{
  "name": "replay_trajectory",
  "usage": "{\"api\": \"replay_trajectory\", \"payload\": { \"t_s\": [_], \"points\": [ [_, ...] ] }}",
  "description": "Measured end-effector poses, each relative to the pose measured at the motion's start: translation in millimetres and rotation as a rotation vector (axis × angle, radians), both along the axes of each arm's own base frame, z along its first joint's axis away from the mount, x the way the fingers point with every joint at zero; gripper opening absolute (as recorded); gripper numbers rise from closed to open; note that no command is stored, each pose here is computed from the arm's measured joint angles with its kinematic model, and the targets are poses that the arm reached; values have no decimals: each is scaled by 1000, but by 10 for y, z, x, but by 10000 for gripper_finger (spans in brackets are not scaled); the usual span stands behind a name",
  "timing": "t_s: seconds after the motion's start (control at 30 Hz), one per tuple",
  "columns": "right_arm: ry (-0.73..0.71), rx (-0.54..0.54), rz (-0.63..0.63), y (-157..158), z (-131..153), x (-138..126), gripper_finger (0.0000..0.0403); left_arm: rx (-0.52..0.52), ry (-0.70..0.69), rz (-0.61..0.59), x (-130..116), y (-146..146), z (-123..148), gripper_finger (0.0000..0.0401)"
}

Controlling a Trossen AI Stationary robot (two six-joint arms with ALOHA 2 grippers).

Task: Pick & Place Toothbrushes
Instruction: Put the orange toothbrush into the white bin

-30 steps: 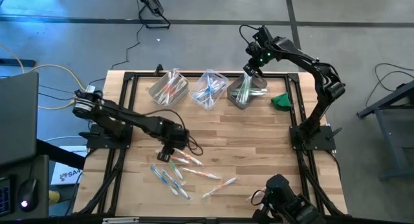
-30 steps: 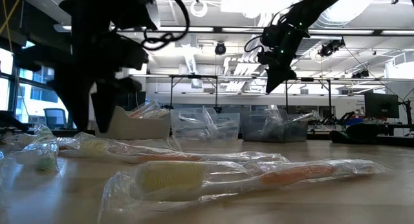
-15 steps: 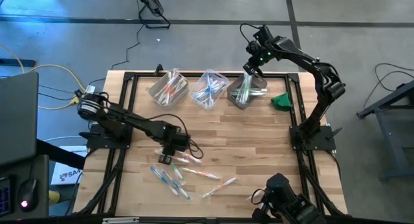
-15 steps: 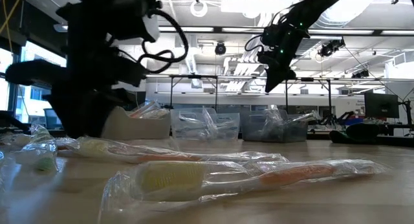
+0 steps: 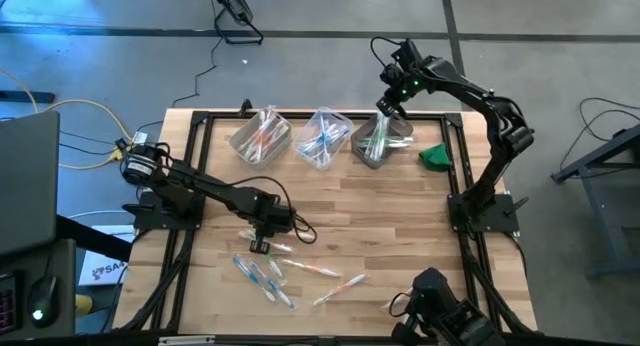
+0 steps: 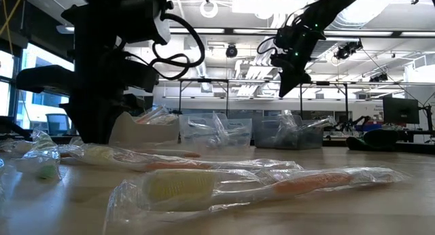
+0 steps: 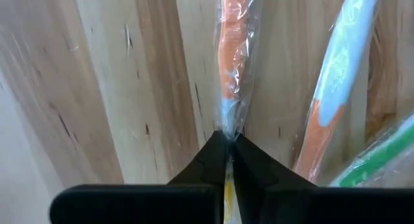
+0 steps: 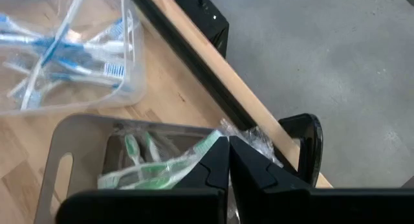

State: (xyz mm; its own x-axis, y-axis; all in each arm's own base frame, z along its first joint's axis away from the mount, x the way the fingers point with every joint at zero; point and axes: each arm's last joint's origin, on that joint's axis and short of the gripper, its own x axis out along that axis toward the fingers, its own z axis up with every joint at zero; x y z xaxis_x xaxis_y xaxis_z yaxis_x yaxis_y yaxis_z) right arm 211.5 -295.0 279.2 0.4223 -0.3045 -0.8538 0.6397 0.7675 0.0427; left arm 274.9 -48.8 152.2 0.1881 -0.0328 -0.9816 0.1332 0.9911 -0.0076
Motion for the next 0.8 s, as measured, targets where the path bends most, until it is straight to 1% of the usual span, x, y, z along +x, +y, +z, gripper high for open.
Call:
{"api": "replay_trajectory", "payload": {
  "t_s": [0.07, 0.17, 0.37, 0.53, 0.7, 0.73, 0.8],
  "points": [
    [11, 2, 14, 7, -5, -5, 4, -18, 2, 27, 1, 47, 12, 5],
    [21, 5, 27, 15, -10, -10, 3, -18, 12, 59, -23, 132, 51, 4],
    [35, 3, 44, 10, -15, -33, 3, -13, 40, 135, -36, 360, 282, 2],
    [40, -5, 64, 6, -15, -38, 2, 7, 15, 182, -29, 606, 554, 1],
    [34, 0, 64, -2, -15, -52, 2, 68, -57, 276, -4, 943, 899, 1],
    [31, 2, 64, -2, -15, -52, 2, 82, -83, 307, 5, 1027, 980, 1],
    [30, 7, 64, 1, -16, -53, 2, 108, -85, 367, -35, 1196, 1128, 0]
  ]
}}
